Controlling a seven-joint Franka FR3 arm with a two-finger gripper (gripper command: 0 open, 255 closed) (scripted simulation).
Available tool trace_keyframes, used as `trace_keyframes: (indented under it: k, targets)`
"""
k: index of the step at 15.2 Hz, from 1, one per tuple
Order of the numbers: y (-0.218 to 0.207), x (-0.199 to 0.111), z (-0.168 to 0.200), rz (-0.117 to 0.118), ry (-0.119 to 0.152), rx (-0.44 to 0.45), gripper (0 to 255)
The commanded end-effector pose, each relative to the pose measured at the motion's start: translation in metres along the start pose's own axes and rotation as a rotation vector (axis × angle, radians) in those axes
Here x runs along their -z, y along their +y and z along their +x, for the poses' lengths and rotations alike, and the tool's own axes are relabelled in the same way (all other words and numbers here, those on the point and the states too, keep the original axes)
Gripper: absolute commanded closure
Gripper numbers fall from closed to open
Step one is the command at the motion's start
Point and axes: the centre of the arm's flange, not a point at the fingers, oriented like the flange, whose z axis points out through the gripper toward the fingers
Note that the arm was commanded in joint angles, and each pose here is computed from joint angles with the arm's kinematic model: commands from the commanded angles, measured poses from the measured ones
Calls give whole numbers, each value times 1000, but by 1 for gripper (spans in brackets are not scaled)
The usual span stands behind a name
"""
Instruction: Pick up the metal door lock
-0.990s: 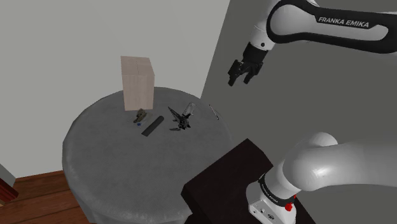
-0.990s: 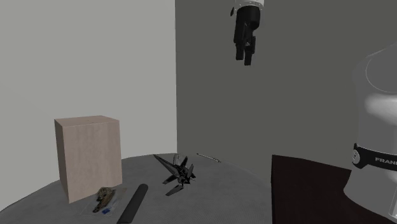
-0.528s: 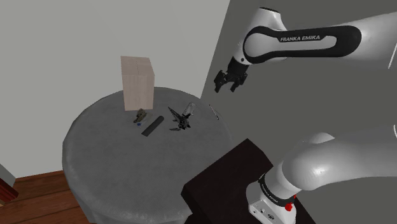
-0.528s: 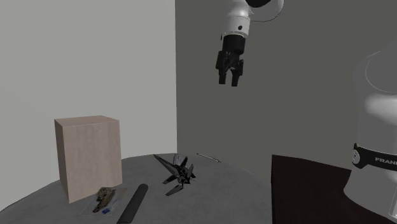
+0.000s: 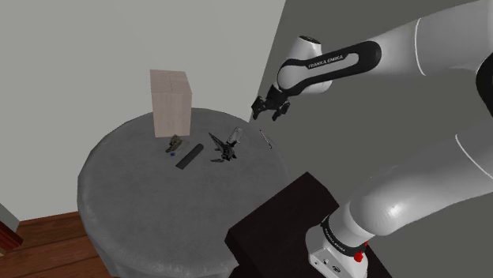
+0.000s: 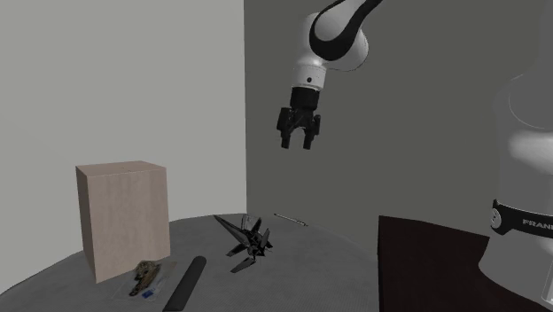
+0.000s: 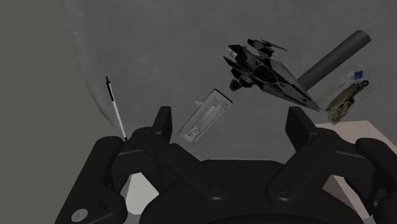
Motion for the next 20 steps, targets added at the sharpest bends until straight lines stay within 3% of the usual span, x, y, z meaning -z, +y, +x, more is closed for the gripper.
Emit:
trace_keyframes:
  k: [1, 20]
  targets:
    - [-1, -25, 10, 4, 14, -34, 0]
    - [26, -230, 136, 44, 127, -346, 0]
